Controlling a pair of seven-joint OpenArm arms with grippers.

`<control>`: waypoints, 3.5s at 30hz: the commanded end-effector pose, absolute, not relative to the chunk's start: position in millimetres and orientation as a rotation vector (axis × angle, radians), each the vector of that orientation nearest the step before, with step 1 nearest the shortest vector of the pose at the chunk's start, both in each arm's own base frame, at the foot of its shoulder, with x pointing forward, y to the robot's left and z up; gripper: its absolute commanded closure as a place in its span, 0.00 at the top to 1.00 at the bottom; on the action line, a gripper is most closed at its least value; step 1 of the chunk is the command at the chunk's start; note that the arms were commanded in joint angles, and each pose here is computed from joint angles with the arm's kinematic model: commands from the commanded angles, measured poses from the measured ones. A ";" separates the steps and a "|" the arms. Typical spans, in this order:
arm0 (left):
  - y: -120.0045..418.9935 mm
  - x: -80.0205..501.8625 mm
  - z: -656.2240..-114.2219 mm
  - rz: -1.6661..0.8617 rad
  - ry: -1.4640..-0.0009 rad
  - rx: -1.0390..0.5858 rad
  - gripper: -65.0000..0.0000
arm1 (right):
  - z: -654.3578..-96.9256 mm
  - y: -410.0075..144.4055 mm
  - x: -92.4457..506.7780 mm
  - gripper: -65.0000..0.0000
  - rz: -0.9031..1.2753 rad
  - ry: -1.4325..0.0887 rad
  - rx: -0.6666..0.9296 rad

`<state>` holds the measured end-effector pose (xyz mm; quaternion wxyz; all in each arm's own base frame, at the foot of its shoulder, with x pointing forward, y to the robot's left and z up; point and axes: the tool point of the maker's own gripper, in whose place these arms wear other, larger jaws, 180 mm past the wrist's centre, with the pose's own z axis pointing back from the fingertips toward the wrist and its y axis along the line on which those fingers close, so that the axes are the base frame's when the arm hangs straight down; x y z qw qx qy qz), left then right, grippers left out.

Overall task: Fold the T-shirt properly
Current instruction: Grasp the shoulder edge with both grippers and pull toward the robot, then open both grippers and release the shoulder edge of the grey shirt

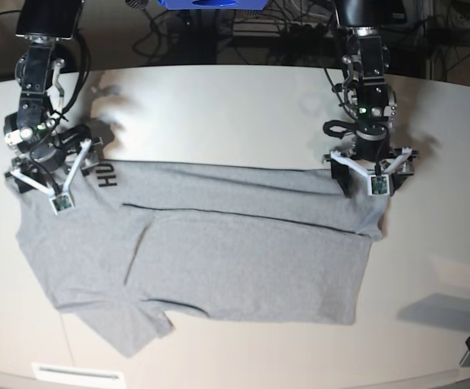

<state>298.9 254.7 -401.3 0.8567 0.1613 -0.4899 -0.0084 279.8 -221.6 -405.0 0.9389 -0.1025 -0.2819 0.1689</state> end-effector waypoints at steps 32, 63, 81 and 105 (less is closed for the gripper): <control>256.7 320.2 -347.5 0.037 -0.999 0.373 0.78 | -337.7 -205.5 318.2 0.76 0.316 -0.737 -0.183; 257.7 277.5 -398.3 0.001 -0.889 0.371 0.78 | -415.9 -249.4 249.6 0.76 -0.001 -0.547 -0.043; 254.9 217.9 -390.5 -0.052 -0.845 0.392 0.78 | -408.8 -252.3 206.5 0.76 0.037 -0.517 -0.098; 251.3 156.3 -382.5 -0.119 -0.766 0.401 0.77 | -413.5 -271.4 154.5 0.76 -0.002 -0.435 -0.147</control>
